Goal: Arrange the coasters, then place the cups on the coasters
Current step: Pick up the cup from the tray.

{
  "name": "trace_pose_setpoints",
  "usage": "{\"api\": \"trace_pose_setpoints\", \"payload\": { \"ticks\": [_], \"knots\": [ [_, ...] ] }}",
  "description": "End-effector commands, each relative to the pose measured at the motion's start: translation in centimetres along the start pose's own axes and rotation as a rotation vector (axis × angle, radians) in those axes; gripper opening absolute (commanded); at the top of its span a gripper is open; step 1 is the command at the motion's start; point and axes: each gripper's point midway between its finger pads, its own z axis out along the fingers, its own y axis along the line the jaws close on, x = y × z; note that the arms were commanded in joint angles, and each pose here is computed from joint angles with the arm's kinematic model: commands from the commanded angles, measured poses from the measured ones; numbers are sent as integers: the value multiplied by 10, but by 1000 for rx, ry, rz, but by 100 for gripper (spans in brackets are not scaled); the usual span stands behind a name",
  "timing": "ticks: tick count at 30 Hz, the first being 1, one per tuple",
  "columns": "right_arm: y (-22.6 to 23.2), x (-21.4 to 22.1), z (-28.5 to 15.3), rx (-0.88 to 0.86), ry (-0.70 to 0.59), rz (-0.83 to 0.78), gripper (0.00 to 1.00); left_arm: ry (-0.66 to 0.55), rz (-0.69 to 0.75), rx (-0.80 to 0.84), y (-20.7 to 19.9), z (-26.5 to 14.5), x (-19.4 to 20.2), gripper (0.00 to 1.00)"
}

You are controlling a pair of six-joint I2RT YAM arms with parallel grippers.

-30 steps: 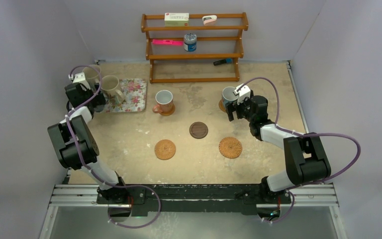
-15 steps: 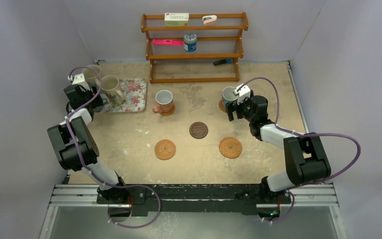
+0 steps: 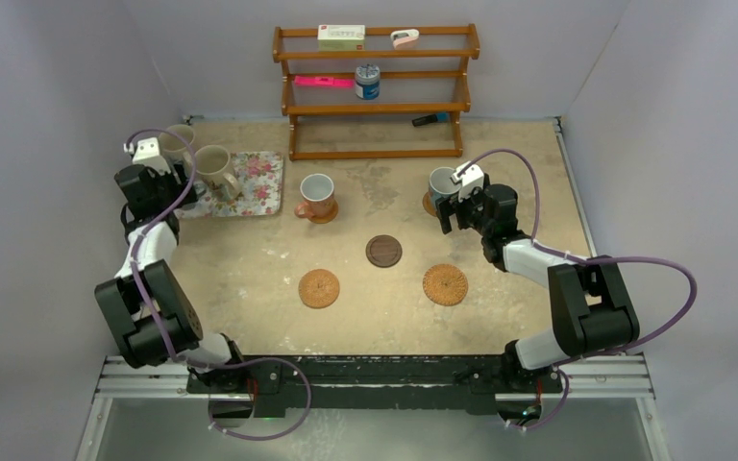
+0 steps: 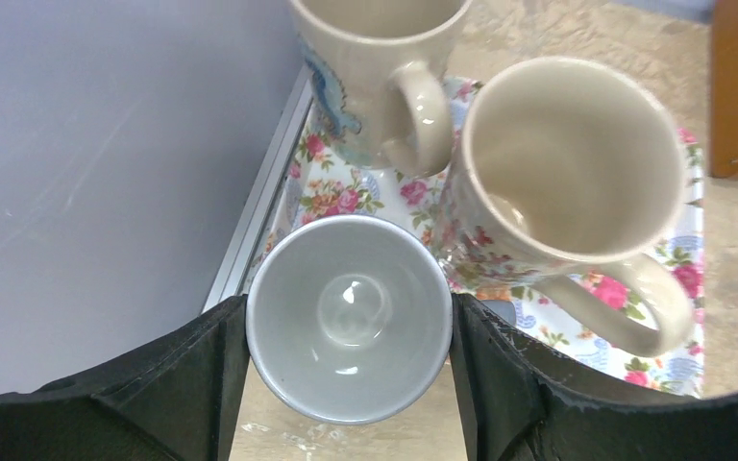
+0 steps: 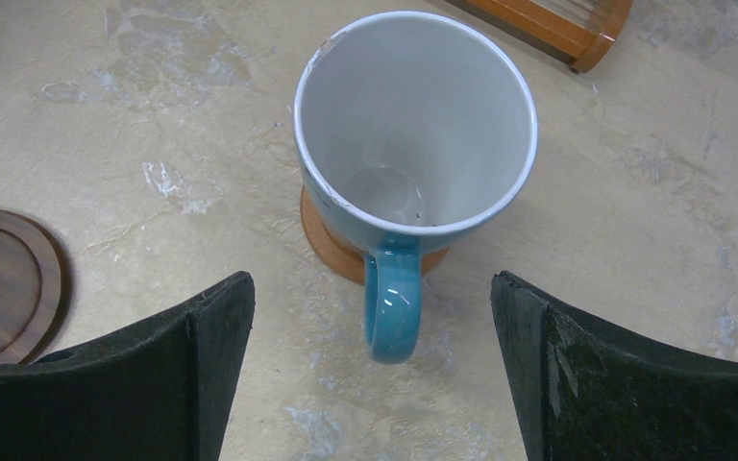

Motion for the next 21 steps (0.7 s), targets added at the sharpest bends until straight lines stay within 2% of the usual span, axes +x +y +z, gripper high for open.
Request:
{"api": "trace_pose_setpoints", "payload": {
  "ticks": [1,6,13,21],
  "knots": [
    [-8,-29,0,20,-75,-19,94,-111,53,80,-13,-24,-37,35],
    [-8,-29,0,20,-74,-18,94,-132,102,182,-33,-47,-43,33],
    [-8,-29,1,21,-72,-18,94,-137,154,337,-70,-74,-46,34],
    [-10,-28,1,28,-69,-20,94,-182,232,427,-133,-90,-69,36]
  ]
}}
